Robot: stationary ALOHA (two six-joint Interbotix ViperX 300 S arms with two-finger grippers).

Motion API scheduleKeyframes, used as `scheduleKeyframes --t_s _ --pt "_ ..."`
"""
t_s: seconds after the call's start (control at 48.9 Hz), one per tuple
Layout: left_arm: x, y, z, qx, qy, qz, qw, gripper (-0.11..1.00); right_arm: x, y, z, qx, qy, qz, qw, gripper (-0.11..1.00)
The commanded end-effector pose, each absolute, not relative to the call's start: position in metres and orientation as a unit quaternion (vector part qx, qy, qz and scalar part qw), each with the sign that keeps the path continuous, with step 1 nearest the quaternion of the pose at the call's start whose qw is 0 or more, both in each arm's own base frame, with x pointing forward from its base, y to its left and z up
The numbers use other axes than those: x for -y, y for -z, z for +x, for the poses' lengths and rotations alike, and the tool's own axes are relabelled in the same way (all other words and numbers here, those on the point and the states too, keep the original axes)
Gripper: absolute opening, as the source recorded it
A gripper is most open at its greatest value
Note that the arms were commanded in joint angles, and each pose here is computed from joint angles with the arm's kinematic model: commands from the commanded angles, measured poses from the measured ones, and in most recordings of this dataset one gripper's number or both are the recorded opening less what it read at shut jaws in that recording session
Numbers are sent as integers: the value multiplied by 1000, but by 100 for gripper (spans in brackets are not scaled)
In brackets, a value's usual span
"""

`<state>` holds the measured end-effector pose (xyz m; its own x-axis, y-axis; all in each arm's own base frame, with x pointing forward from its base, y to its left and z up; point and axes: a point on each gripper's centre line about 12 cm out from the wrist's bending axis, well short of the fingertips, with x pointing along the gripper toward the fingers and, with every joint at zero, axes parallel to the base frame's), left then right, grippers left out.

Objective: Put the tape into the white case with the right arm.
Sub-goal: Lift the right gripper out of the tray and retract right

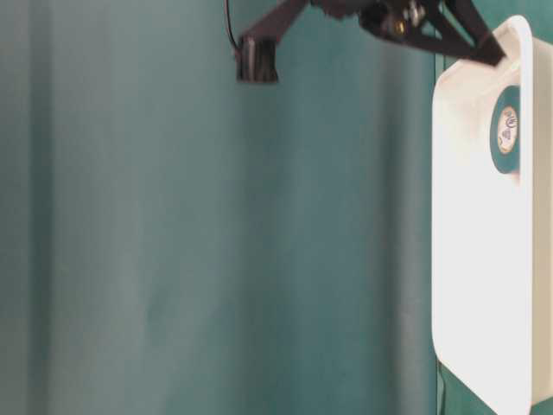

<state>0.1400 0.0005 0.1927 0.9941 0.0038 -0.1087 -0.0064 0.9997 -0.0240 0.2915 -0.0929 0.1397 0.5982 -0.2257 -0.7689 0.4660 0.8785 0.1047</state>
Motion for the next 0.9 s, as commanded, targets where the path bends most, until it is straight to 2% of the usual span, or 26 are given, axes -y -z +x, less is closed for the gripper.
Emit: scheduleKeyframes --t_s 0.0,0.348,0.675,0.88 --pt "-1 -198 141 -49 -3 -14 999 0 91 -156 283 -375 195 147 894 64" --pt "-1 -198 141 -47 -5 -13 999 0 72 -163 228 -333 187 146 913 64" --pt "-1 -200 138 -39 -5 -13 999 0 64 -157 222 -321 168 143 921 64" --pt "-1 -198 138 -48 -5 -14 999 0 42 -152 223 -335 125 127 925 64"
